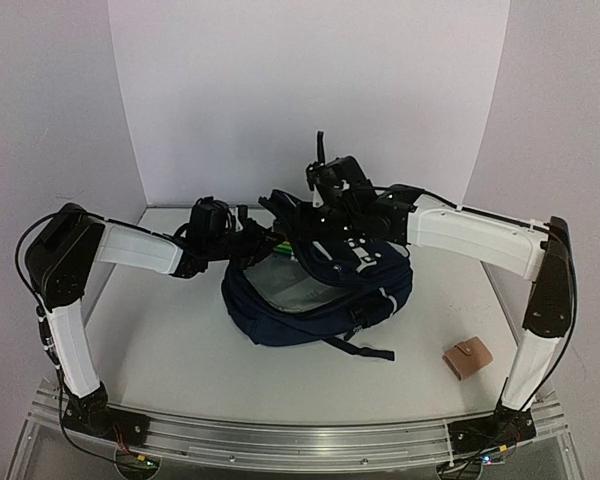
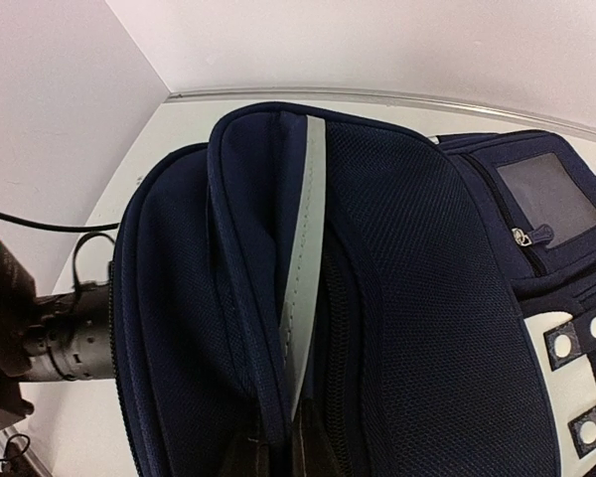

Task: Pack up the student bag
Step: Place the stationery in the student bag.

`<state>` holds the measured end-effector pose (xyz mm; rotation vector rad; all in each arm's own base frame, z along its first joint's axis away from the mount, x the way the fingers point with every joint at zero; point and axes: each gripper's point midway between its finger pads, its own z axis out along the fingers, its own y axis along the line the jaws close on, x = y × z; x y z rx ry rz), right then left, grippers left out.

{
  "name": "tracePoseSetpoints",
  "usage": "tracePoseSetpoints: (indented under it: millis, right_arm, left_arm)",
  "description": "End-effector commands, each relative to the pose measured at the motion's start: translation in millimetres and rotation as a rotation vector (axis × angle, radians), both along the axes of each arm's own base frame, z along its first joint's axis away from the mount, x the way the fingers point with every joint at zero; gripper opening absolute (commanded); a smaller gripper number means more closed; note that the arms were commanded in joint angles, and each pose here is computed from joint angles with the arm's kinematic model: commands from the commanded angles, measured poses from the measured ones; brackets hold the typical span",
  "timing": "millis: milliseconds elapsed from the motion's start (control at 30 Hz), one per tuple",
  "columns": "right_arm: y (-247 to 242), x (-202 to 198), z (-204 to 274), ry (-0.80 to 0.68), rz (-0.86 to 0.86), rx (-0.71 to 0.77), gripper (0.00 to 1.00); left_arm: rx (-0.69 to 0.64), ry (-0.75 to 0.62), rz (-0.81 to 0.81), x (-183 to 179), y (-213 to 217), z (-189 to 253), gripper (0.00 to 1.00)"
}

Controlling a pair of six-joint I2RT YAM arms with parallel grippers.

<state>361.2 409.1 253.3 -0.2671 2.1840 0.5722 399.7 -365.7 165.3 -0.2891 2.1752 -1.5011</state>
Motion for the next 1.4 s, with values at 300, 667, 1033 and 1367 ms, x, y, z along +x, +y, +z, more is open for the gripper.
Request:
tracePoseSetpoints:
  millis: [300, 667, 1033, 1367]
  right_arm:
    - [10.9, -19.7, 93.1, -0.142, 0.040, 0.253, 0.00]
    - [3.7, -20.7, 91.2, -0.151, 0.027, 0.236, 0.00]
    - [4.3, -20.7, 92.2, -0.153, 0.028, 0.237, 0.00]
    - [-1.4, -22.7, 94.4, -0.155, 0.018, 0.241, 0.00]
  left_arm:
    - [0.025, -0.170, 0.024, 34.9, -51.2, 12.7, 0.27]
    - [0.323, -0.167, 0.070, 17.4, -7.4, 0.9, 0.74]
    - [0.383, -0.120, -0.009, -4.0, -21.1, -17.8, 0.57]
    - [0.301, -0.149, -0.083, -4.4, -61.8, -18.0, 0.30]
